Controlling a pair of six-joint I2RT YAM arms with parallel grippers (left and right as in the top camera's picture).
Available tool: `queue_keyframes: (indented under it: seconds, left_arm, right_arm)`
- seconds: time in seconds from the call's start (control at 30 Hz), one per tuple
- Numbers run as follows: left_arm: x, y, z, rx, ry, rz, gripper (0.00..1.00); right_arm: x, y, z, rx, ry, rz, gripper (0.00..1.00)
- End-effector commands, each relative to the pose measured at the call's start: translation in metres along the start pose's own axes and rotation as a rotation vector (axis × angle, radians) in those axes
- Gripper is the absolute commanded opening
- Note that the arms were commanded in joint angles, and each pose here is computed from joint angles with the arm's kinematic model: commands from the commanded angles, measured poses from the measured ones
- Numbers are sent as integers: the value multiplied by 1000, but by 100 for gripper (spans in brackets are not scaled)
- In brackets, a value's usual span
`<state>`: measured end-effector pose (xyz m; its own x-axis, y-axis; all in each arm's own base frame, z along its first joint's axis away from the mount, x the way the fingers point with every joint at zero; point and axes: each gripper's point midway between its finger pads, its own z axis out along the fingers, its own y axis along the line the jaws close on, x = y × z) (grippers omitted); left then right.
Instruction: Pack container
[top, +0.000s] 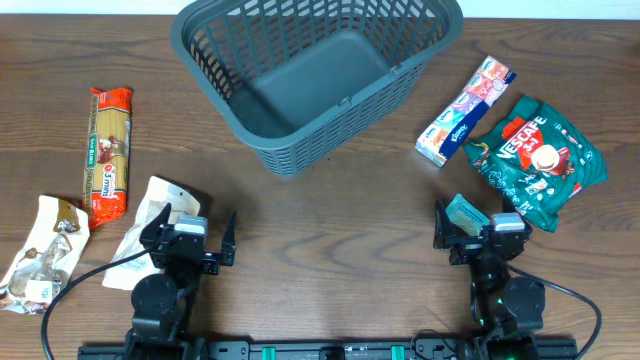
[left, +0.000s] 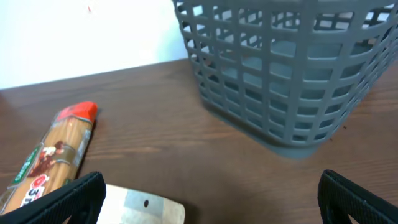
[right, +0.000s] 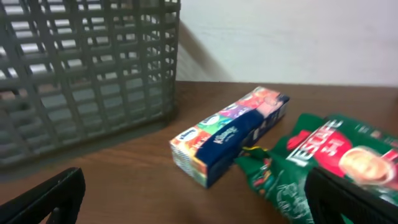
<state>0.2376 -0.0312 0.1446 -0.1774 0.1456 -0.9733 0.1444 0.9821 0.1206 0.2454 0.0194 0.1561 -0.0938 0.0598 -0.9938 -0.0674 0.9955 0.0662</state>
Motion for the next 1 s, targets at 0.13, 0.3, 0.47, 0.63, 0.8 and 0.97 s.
queue_keyframes:
  seconds: [0.13, 0.3, 0.47, 0.63, 0.8, 0.97]
  left_arm:
    - [-27, -4, -6, 44, -56, -227, 99]
    - [-59, -1, -20, 52, 28, -224, 99]
    - [-92, 3, -22, 53, 203, -224, 99]
    - [-116, 5, -13, 57, 416, -222, 99]
    - [-138, 4, -3, 74, 534, -225, 99]
    - [-164, -1, 3, 121, 498, -237, 99]
  right_arm:
    - [-16, 19, -2, -91, 79, 216, 99]
    - [-64, 17, -2, -53, 183, 199, 99]
    - [-116, 24, 13, -68, 338, 151, 99]
    - [-183, 40, 37, -150, 448, 76, 99]
    - [-247, 65, 68, -304, 485, -23, 99]
    - [-279, 67, 101, -313, 531, -16, 91]
